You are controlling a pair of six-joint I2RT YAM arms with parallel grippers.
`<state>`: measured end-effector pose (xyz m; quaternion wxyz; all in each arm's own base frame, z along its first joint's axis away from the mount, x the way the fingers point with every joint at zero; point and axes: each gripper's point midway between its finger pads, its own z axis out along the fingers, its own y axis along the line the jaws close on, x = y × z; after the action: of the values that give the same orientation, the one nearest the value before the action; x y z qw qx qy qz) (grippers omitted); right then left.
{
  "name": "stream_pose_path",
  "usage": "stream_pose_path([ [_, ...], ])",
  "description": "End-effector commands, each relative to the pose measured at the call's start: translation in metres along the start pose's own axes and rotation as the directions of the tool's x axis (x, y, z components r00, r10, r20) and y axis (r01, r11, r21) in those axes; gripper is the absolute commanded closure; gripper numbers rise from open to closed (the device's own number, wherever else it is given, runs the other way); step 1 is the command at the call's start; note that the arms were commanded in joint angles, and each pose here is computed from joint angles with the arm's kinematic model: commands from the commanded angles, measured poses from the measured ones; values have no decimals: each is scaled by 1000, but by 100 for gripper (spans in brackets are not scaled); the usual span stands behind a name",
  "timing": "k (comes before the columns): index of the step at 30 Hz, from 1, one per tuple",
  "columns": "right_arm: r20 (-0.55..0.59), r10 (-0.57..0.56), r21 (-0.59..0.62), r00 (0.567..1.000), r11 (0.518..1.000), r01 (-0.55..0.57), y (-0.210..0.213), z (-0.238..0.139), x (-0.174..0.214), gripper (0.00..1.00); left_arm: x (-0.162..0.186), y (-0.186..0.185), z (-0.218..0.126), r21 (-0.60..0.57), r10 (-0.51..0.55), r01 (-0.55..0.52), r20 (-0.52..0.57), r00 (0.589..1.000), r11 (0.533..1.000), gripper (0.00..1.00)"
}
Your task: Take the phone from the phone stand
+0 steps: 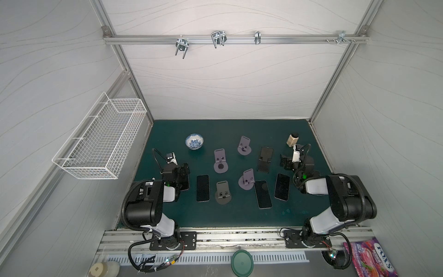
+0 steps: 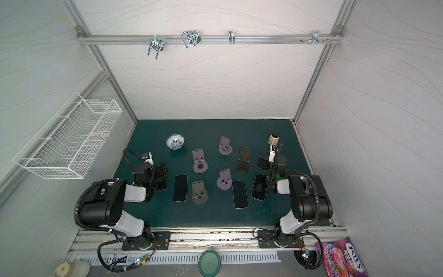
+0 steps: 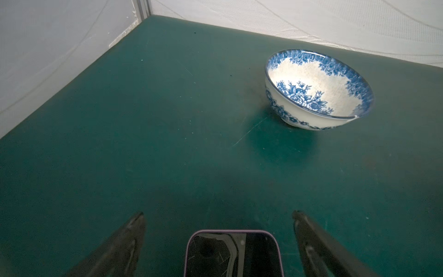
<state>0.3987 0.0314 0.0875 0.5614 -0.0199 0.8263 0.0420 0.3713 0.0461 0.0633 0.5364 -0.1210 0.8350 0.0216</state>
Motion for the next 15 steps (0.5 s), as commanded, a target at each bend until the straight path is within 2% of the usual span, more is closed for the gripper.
stream_pose_path([
  [1,-28,3,24,1000,1000,-2,-2,2,3,1,-38,-11,11,-6,17,-17,85,996,1000,2],
  [4,-43,-40,39,998,998,41,3,5,4,1,-36,-11,11,-18,26,-25,75,997,1000,1],
  [15,-44,-39,38,998,998,40,3,5,4,1,-37,-18,10,-53,75,-71,81,994,996,1],
])
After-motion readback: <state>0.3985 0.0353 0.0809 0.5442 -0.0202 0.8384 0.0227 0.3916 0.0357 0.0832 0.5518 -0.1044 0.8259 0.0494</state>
